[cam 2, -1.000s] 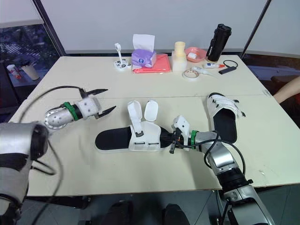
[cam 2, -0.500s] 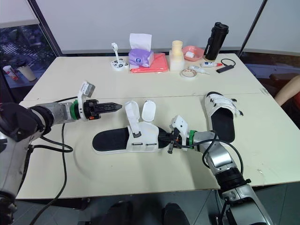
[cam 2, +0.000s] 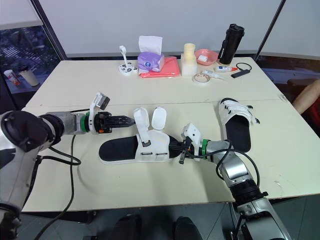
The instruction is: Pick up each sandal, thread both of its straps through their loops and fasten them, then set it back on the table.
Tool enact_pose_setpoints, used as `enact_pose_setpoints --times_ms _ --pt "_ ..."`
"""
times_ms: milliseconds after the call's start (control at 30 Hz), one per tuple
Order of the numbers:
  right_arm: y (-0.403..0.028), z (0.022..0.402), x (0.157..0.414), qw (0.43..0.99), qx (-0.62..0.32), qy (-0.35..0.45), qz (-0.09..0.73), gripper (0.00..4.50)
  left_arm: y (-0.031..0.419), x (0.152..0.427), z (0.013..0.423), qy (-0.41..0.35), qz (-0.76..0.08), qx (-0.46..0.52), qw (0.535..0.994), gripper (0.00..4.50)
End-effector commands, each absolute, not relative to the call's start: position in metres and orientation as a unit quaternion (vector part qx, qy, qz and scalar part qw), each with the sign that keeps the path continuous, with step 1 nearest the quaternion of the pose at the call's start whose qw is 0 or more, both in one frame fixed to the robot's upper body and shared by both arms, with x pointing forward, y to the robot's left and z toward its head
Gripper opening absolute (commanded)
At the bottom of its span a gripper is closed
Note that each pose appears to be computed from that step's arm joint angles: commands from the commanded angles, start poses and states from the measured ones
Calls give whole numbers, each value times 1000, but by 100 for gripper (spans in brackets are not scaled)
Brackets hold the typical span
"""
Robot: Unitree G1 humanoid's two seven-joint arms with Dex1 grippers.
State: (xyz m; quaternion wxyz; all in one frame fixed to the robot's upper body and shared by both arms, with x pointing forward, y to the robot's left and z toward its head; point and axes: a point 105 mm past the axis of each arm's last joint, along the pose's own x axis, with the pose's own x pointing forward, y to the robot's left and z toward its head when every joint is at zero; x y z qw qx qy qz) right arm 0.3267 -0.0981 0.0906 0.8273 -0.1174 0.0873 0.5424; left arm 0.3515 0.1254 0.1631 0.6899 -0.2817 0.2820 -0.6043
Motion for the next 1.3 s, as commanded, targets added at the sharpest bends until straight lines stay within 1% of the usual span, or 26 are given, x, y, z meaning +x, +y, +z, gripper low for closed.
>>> enact_pose_setpoints --times_ms 33,100,167,267,300,467,500,633,767,1300 --pt "-108 60 326 835 -121 148 516 0 112 352 170 291 -612 -284 678 382" --pt "-107 60 326 835 -122 147 516 0 104 353 170 289 -613 -284 679 382" --pt "-107 60 326 835 -122 147 516 0 99 357 169 279 -608 -281 688 382" --pt "-107 60 326 837 -122 146 514 0 96 360 172 267 -607 -283 693 310" --pt "-108 60 326 837 -122 146 513 0 95 360 173 265 -608 -283 693 268" --pt "-109 59 326 838 -123 147 511 0 96 362 179 255 -613 -277 694 14" --pt "-109 59 326 838 -123 147 511 0 95 362 182 249 -617 -273 695 6" --pt "-108 59 326 838 -123 147 511 0 95 359 188 240 -641 -253 684 6" --pt "-108 59 326 837 -123 149 513 0 92 352 189 254 -664 -232 664 6" --pt "-103 56 324 838 -117 148 512 0 74 338 153 299 -687 -208 628 6"
